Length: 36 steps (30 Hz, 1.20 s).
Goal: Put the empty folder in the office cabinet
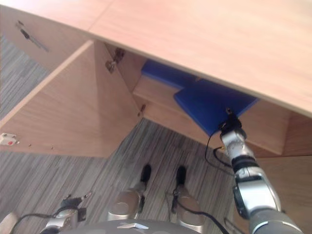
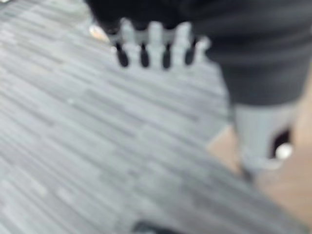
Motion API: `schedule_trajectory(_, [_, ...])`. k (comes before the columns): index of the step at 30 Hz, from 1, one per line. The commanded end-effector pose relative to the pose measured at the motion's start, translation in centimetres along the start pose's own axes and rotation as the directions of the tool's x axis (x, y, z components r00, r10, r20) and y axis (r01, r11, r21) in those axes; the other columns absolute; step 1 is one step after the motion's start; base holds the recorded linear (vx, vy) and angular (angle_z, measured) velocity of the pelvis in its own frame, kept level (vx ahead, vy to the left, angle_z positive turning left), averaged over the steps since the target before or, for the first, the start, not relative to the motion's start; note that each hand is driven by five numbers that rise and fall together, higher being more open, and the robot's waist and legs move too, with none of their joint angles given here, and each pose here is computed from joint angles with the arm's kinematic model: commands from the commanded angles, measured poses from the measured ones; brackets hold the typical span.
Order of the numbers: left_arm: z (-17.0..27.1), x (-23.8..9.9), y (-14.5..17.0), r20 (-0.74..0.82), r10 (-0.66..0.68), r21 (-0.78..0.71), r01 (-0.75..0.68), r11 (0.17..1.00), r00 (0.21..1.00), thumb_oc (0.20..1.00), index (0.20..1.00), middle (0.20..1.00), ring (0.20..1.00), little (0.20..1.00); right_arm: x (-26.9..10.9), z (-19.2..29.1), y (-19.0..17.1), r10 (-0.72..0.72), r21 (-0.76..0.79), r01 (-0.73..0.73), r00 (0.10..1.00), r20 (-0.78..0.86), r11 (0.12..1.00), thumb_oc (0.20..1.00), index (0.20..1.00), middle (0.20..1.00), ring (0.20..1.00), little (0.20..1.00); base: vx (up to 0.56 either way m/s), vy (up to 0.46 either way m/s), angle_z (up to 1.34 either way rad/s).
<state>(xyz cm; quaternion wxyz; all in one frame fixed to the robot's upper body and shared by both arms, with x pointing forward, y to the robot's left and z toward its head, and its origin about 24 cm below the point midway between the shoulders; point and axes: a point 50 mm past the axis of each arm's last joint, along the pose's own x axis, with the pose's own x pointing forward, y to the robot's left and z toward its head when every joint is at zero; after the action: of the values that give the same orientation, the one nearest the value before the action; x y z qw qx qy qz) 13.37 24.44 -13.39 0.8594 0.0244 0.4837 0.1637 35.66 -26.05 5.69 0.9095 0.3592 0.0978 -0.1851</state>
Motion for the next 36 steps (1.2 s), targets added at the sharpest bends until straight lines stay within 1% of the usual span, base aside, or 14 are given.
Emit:
schedule_trajectory(1, [0.9,0.1,1.7,0.046,0.034,0.020,-0.035,0.999,0.998,1.000,1.000,1.000,1.000,1.000,0.2,4.9,1.4,-0.009,0.076,-0.005,0.984,0.180,0.997,0.200,0.200,0.200,0.200,0.200,-0.06,0.003,0.01])
schedule_trajectory(4, [1.3,0.2,1.0,0.067,0.022,0.008,-0.023,1.000,0.998,1.000,1.000,1.000,1.000,1.000,0.4,6.1,1.6,-0.063,0.151,0.030,0.973,0.221,0.988,0.200,0.200,0.200,0.200,0.200,-0.02,-0.012,0.04])
schedule_trajectory(6, [1.5,0.1,0.3,0.085,0.007,-0.007,-0.007,1.000,0.996,1.000,1.000,1.000,1.000,1.000,0.5,7.6,1.8,-0.163,0.279,0.084,0.949,0.270,0.956,0.200,0.200,0.200,0.200,0.200,-0.01,-0.015,0.08])
schedule_trajectory(11, [1.8,0.0,-0.9,0.104,-0.016,-0.009,0.017,1.000,0.994,1.000,1.000,1.000,1.000,1.000,0.3,9.8,2.2,-0.261,0.452,0.094,0.910,0.322,0.887,0.200,0.200,0.200,0.200,0.200,-0.01,-0.004,0.04])
schedule_trajectory(14, [1.8,-0.2,-1.5,0.114,-0.028,-0.008,0.029,1.000,0.993,1.000,1.000,1.000,1.000,1.000,-0.2,11.5,2.1,-0.363,0.626,0.081,0.868,0.338,0.776,0.200,0.200,0.200,0.200,0.200,0.00,-0.005,0.02])
schedule_trajectory(18, [1.8,-0.3,-1.6,0.120,-0.032,-0.009,0.033,0.999,0.992,1.000,1.000,1.000,1.000,1.000,-0.7,12.8,1.4,-0.457,0.742,0.076,0.828,0.325,0.666,0.200,0.200,0.200,0.200,0.200,0.02,-0.032,0.01])
schedule_trajectory(22, [2.0,-0.4,-1.9,0.124,-0.038,-0.006,0.039,0.999,0.992,1.000,1.000,1.000,1.000,1.000,-1.2,14.4,1.3,-0.506,0.802,0.060,0.803,0.315,0.595,0.200,0.200,0.200,0.200,0.200,0.04,-0.045,0.01])
schedule_trajectory(23, [2.0,-0.4,-2.0,0.125,-0.042,-0.006,0.043,0.999,0.991,1.000,1.000,1.000,1.000,1.000,-1.3,14.8,1.4,-0.511,0.804,0.058,0.799,0.318,0.592,0.200,0.200,0.200,0.200,0.200,0.06,-0.050,0.00])
schedule_trajectory(25, [2.3,-0.5,-2.0,0.134,-0.054,-0.008,0.056,0.998,0.990,1.000,1.000,1.000,1.000,1.000,-1.8,16.6,2.1,-0.513,0.780,0.055,0.781,0.355,0.623,0.200,0.200,0.200,0.200,0.200,0.05,-0.045,-0.01])
schedule_trajectory(29, [2.8,-0.6,-2.3,0.152,-0.075,-0.003,0.077,0.997,0.985,1.000,1.000,1.000,1.000,1.000,-1.9,17.8,3.2,-0.478,0.734,0.058,0.793,0.377,0.677,0.200,0.200,0.200,0.200,0.200,0.01,-0.024,0.00])
schedule_trajectory(31, [3.0,-0.7,-2.3,0.165,-0.091,-0.001,0.093,0.996,0.982,1.000,1.000,1.000,1.000,1.000,-1.9,18.3,4.0,-0.429,0.700,0.050,0.820,0.378,0.712,0.200,0.200,0.200,0.200,0.200,0.00,-0.036,-0.01])
schedule_trajectory(32, [3.2,-0.8,-2.5,0.177,-0.103,-0.001,0.104,0.995,0.979,1.000,1.000,1.000,1.000,1.000,-1.7,18.4,4.4,-0.393,0.660,0.055,0.839,0.376,0.749,0.200,0.200,0.200,0.200,0.200,0.00,0.000,0.00])
schedule_trajectory(33, [3.2,-0.8,-2.5,0.177,-0.103,-0.001,0.105,0.994,0.979,1.000,1.000,1.000,1.000,1.000,-1.7,18.4,4.4,-0.392,0.659,0.055,0.839,0.376,0.750,0.200,0.200,0.200,0.200,0.200,0.00,0.000,0.00])
schedule_trajectory(36, [3.4,-0.9,-2.5,0.193,-0.116,-0.006,0.119,0.993,0.974,1.000,1.000,1.000,1.000,1.000,-1.4,18.1,5.1,-0.319,0.584,0.052,0.875,0.364,0.810,0.200,0.200,0.200,0.200,0.200,0.00,0.000,0.00])
